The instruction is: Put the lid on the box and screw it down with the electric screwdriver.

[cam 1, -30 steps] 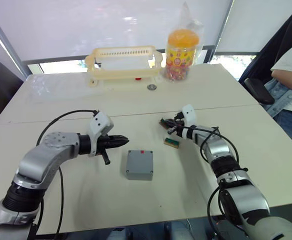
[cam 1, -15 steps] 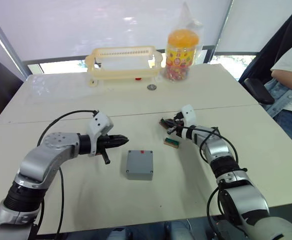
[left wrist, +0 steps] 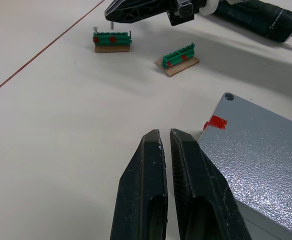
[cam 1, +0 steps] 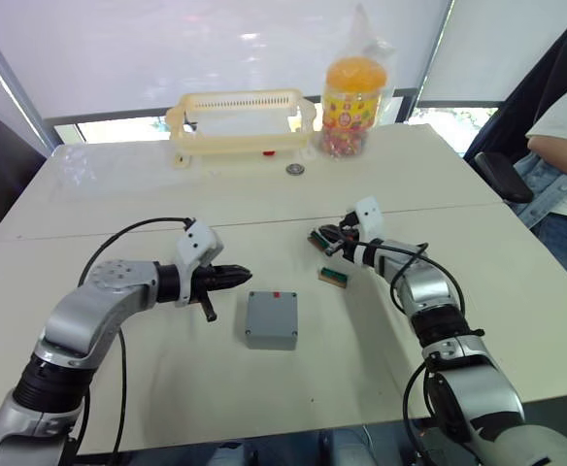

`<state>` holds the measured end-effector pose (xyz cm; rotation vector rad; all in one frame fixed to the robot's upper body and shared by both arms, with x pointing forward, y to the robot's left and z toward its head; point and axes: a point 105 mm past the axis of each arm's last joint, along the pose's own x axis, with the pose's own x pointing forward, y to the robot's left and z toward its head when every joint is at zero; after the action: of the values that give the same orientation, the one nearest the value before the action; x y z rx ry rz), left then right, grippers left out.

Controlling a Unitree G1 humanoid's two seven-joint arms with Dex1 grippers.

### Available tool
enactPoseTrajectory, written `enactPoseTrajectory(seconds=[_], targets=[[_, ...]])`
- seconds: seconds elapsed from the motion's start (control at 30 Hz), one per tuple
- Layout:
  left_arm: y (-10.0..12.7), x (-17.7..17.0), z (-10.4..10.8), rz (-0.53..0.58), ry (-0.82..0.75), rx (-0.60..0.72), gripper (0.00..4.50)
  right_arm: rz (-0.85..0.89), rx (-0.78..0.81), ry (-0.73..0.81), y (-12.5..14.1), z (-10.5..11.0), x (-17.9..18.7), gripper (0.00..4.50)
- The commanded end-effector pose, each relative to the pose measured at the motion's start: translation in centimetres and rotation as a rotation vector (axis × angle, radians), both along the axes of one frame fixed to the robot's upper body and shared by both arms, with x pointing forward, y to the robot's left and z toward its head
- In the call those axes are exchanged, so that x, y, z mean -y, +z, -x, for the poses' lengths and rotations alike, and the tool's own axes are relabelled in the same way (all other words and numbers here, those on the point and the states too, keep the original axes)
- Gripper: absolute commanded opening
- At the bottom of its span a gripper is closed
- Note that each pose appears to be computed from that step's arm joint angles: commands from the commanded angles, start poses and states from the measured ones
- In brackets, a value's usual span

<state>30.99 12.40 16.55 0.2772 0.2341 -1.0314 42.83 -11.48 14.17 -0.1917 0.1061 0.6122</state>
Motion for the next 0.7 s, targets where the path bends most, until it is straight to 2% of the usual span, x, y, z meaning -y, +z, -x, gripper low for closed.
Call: enactPoseTrajectory(seconds=[0.03, 0.13, 0.23, 0.3, 0.5, 0.6, 0.7], targets=[[0.9, 0.5, 0.2, 0.004, -0.030, 0.039, 0.26, -0.030, 0.075, -0.004, 2.5, 0.1, 0.4, 0.05], [1.0, 1.1, 0.7, 0.009, -0.076, 0.034, 0.26, -0.046, 0.132, 0.023, 4.6, 0.9, 0.6, 0.05], [1.4, 1.8, 1.4, 0.021, -0.134, 0.030, 0.26, -0.068, 0.178, 0.148, 7.1, 3.7, -0.1, 0.05], [1.4, 2.1, 1.8, 0.022, -0.163, 0.019, 0.26, -0.060, 0.174, 0.213, 7.6, 5.4, -0.4, 0.05], [1.2, 3.1, 3.2, -0.008, -0.258, -0.016, 0.26, -0.015, 0.094, 0.397, 6.6, 11.5, -1.8, 0.05], [0.6, 3.2, 3.6, -0.023, -0.279, -0.038, 0.26, -0.029, 0.048, 0.426, 5.7, 13.2, -2.6, 0.05], [0.2, 3.3, 3.5, -0.034, -0.277, -0.040, 0.26, -0.046, 0.025, 0.428, 5.0, 13.8, -3.3, 0.05]])
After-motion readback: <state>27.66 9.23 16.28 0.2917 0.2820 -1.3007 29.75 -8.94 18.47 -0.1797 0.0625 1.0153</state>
